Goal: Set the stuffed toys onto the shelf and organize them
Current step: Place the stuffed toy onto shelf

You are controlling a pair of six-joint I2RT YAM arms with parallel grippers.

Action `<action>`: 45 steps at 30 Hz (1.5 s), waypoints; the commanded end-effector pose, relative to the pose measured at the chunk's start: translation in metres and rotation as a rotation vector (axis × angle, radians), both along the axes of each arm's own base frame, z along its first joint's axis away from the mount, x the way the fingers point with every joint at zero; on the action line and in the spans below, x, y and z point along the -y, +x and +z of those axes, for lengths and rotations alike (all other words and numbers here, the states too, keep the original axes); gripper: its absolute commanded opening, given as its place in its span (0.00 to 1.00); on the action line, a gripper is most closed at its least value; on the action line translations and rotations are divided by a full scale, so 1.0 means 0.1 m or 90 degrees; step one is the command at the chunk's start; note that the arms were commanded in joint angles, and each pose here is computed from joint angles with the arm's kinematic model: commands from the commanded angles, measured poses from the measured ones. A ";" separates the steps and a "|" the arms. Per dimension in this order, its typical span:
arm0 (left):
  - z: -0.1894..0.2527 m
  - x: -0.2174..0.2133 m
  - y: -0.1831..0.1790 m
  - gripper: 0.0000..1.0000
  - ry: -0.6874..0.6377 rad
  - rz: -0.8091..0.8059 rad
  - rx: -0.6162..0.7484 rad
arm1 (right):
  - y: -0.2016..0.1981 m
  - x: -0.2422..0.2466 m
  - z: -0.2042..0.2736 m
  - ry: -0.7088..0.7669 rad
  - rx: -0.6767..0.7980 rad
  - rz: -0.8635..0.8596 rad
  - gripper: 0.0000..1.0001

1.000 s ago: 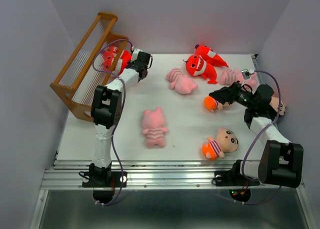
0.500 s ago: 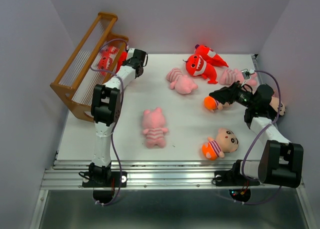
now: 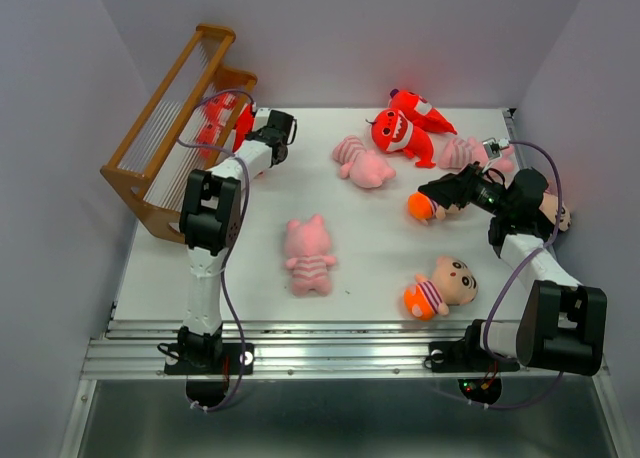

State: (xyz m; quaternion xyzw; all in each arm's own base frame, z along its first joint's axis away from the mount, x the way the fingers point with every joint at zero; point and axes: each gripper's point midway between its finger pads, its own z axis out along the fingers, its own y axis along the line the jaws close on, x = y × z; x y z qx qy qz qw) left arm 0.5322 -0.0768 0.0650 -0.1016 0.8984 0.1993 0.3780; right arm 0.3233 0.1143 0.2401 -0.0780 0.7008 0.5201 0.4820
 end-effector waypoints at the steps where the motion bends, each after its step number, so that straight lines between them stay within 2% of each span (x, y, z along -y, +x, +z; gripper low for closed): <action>1: 0.53 -0.05 -0.02 0.00 -0.003 0.033 0.080 | -0.02 0.01 0.15 -0.012 0.047 0.006 1.00; 18: 0.50 -0.26 0.00 0.00 0.022 0.058 0.061 | -0.04 0.01 0.18 -0.013 0.053 0.008 1.00; 40: 0.44 -0.31 0.46 0.00 0.024 0.029 0.056 | -0.01 0.04 0.15 -0.014 0.050 0.000 1.00; 43: 0.41 -0.30 0.47 0.05 0.019 0.025 0.052 | -0.01 0.04 0.15 -0.014 0.050 0.000 1.00; 44: 0.37 -0.30 0.46 0.13 0.016 0.024 0.046 | -0.01 0.04 0.15 -0.014 0.050 0.000 1.00; 45: 0.37 -0.29 0.46 0.13 0.013 0.024 0.047 | -0.01 0.04 0.16 -0.014 0.051 0.000 1.00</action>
